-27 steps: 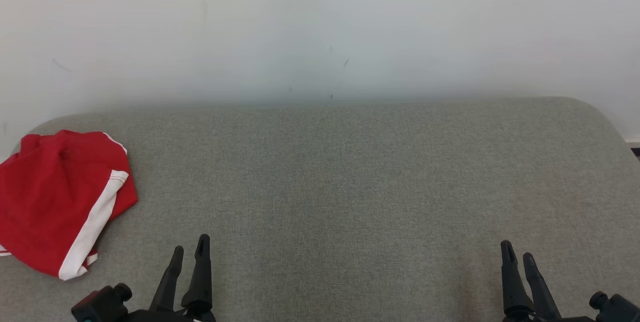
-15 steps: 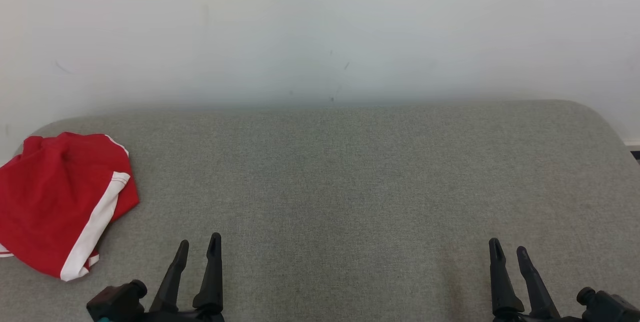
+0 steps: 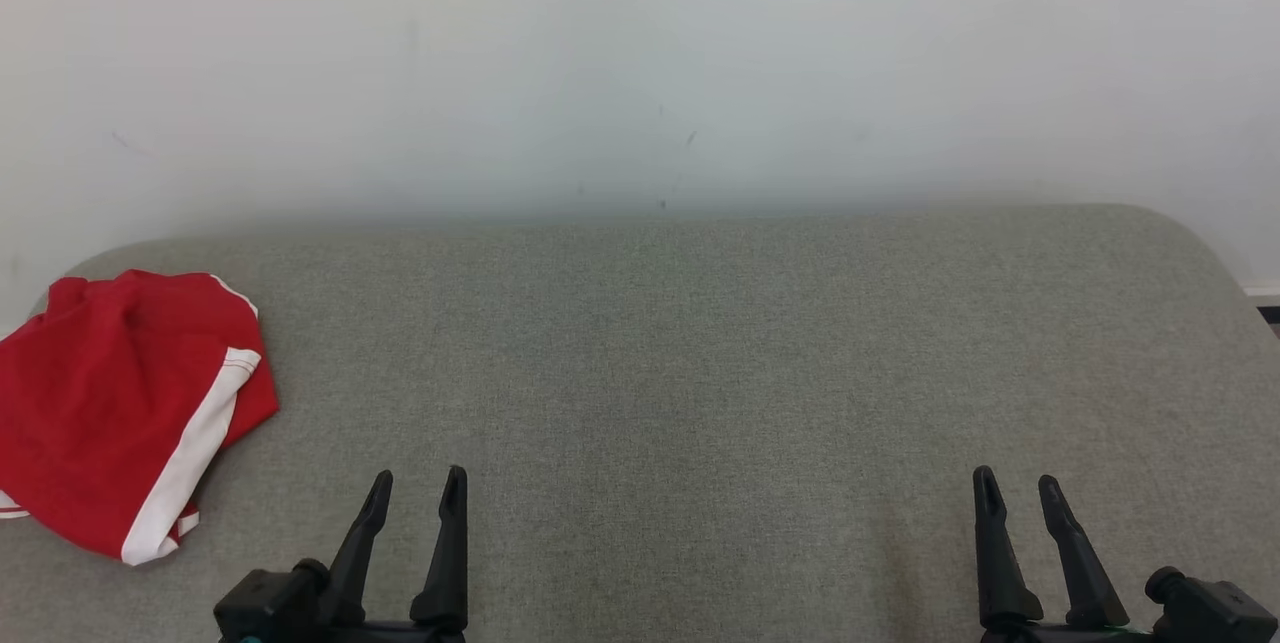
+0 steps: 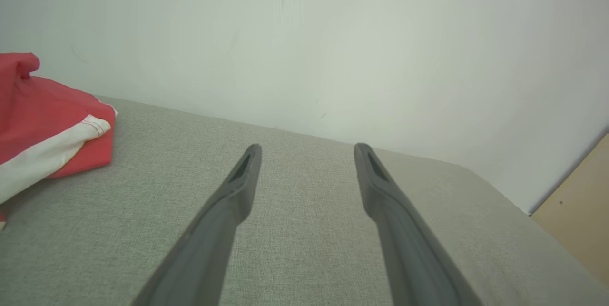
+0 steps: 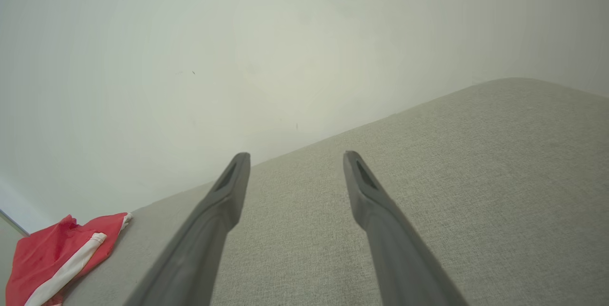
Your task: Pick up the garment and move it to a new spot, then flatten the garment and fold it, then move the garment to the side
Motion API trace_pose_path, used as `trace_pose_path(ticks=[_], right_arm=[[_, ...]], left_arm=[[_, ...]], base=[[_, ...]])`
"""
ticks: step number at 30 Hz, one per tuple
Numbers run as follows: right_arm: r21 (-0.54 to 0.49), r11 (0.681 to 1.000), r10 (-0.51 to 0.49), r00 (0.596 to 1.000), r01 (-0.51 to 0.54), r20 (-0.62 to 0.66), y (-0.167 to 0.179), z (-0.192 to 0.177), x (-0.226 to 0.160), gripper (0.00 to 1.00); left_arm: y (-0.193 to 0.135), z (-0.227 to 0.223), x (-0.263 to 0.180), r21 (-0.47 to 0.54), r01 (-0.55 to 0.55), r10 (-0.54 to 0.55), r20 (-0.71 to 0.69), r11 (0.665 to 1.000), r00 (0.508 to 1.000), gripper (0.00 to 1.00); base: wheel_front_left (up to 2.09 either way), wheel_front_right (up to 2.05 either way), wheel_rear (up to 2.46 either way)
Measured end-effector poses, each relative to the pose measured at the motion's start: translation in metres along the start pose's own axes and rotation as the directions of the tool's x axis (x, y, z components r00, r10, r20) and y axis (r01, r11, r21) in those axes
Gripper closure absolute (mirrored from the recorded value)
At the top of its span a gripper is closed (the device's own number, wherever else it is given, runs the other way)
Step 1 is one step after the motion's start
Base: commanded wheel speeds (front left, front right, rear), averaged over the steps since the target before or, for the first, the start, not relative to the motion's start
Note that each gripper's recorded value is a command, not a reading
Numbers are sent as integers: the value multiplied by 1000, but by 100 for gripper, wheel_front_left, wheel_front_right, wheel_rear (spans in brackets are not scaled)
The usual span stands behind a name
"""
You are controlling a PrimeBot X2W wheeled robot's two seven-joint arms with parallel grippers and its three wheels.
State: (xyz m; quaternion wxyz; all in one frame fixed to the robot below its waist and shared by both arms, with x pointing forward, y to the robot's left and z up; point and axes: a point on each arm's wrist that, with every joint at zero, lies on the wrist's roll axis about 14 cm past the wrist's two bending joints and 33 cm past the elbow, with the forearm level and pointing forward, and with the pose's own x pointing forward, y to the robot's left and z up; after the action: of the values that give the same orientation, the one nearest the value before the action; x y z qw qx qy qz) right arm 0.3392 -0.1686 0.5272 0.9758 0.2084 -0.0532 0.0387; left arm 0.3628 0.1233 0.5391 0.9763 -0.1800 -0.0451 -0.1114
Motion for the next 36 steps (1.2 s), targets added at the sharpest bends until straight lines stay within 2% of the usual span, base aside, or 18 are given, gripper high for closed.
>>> trace_pose_path(ticks=[12,27,36], right_arm=[[-94,995,31,999,-29,15,7,2,-1,0],[-215,974,77,997,-71,19,17,3,-6,0],[-279,956,98,995,-90,14,21,0,-9,0]], left_arm=[[-3,-3,-3,136,13,-13,-2,991,1000,0],[1,-8,-9,196,-2,2,-1,981,1000,0],[-4,-7,-9,258,20,-23,11,966,1000,0]], base=[[0,0,0],[0,0,0],[0,0,0]])
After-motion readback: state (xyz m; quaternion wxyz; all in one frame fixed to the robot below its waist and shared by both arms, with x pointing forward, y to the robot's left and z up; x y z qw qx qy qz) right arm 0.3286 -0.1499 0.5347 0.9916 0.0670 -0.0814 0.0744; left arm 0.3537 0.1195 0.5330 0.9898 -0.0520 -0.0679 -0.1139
